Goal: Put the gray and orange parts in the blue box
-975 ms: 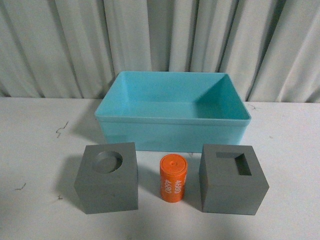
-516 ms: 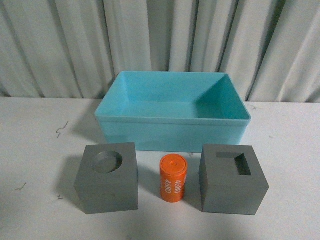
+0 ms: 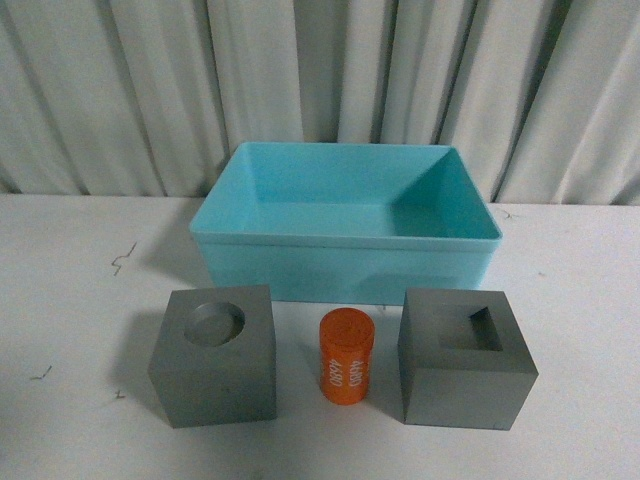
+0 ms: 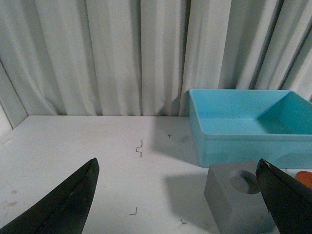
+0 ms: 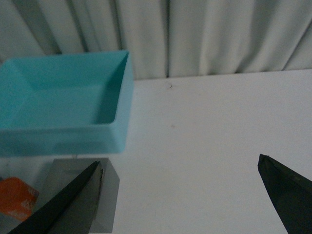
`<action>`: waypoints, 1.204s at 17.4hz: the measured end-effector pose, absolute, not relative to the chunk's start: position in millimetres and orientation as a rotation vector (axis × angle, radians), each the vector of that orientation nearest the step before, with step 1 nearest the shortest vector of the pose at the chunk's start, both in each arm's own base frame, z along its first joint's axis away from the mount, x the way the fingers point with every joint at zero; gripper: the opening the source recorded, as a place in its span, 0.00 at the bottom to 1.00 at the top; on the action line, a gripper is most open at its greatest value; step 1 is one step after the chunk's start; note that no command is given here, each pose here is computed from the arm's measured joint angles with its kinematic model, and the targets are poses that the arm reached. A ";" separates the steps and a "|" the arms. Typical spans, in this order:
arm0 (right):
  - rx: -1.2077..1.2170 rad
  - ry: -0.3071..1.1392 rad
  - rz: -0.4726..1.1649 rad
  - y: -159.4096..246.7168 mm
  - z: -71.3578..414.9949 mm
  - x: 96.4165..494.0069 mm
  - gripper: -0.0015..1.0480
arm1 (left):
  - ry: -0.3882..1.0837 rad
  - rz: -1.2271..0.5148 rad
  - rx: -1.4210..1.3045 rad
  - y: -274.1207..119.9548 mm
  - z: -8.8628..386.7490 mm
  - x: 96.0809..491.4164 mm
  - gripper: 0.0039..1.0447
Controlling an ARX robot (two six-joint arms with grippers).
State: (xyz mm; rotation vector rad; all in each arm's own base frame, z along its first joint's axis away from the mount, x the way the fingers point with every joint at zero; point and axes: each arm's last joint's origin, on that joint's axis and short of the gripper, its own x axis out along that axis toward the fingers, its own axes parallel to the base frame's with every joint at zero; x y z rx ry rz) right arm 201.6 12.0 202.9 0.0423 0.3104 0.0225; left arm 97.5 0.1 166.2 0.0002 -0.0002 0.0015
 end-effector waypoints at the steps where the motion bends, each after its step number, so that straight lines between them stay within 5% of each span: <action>1: 0.031 0.348 0.050 21.6 190.9 213.2 0.94 | 0.000 0.001 0.000 0.1 166.2 97.5 0.94; 7: -0.002 0.519 0.094 83.9 124.0 266.1 0.94 | -0.001 0.001 0.000 0.1 166.3 97.5 0.94; 21: 0.068 0.592 0.057 108.5 79.9 294.7 0.94 | 0.000 0.001 0.000 0.1 166.2 97.5 0.94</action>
